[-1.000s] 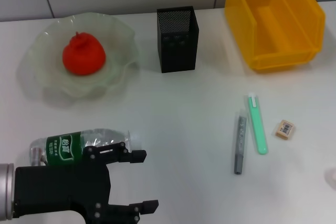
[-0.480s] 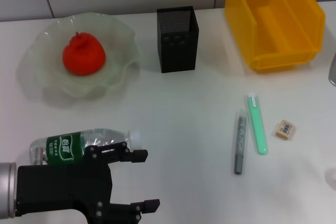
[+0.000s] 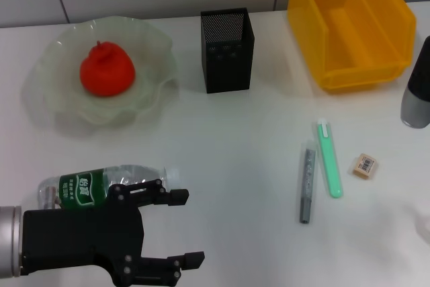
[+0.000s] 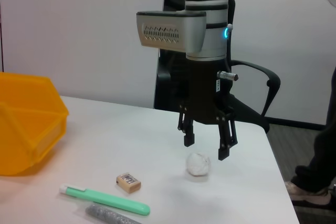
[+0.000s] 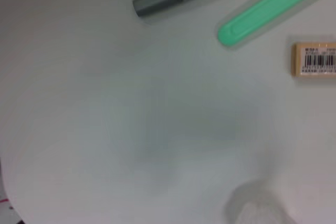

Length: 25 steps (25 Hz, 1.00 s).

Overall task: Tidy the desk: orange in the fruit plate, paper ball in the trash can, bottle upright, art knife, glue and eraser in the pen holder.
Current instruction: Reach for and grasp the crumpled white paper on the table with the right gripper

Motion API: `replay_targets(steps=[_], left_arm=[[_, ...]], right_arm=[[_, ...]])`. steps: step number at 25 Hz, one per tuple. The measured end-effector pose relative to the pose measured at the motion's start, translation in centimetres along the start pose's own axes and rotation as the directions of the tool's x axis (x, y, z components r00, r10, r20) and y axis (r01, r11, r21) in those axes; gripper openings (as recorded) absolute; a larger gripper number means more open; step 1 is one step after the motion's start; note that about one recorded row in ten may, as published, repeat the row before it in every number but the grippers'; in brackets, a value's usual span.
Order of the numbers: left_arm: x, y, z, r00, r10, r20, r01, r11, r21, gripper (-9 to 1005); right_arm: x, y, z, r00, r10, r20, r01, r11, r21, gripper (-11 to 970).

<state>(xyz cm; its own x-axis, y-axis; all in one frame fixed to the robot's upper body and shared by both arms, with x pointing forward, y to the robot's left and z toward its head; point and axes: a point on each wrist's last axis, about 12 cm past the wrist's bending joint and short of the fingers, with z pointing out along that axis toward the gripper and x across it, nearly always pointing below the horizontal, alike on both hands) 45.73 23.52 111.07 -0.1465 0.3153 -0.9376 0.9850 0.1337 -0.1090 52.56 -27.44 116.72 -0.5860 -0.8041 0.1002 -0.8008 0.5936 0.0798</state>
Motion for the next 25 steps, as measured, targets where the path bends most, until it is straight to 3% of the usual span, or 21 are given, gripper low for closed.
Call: replay_targets(steps=[25], left_arm=[[0.3, 0.1, 0.0, 1.0, -0.013, -0.001, 0.013, 1.0, -0.005, 826]], right_arm=[[-1.8, -0.3, 2.5, 0.996, 0.014, -0.091, -0.006, 0.997, 0.081, 835]])
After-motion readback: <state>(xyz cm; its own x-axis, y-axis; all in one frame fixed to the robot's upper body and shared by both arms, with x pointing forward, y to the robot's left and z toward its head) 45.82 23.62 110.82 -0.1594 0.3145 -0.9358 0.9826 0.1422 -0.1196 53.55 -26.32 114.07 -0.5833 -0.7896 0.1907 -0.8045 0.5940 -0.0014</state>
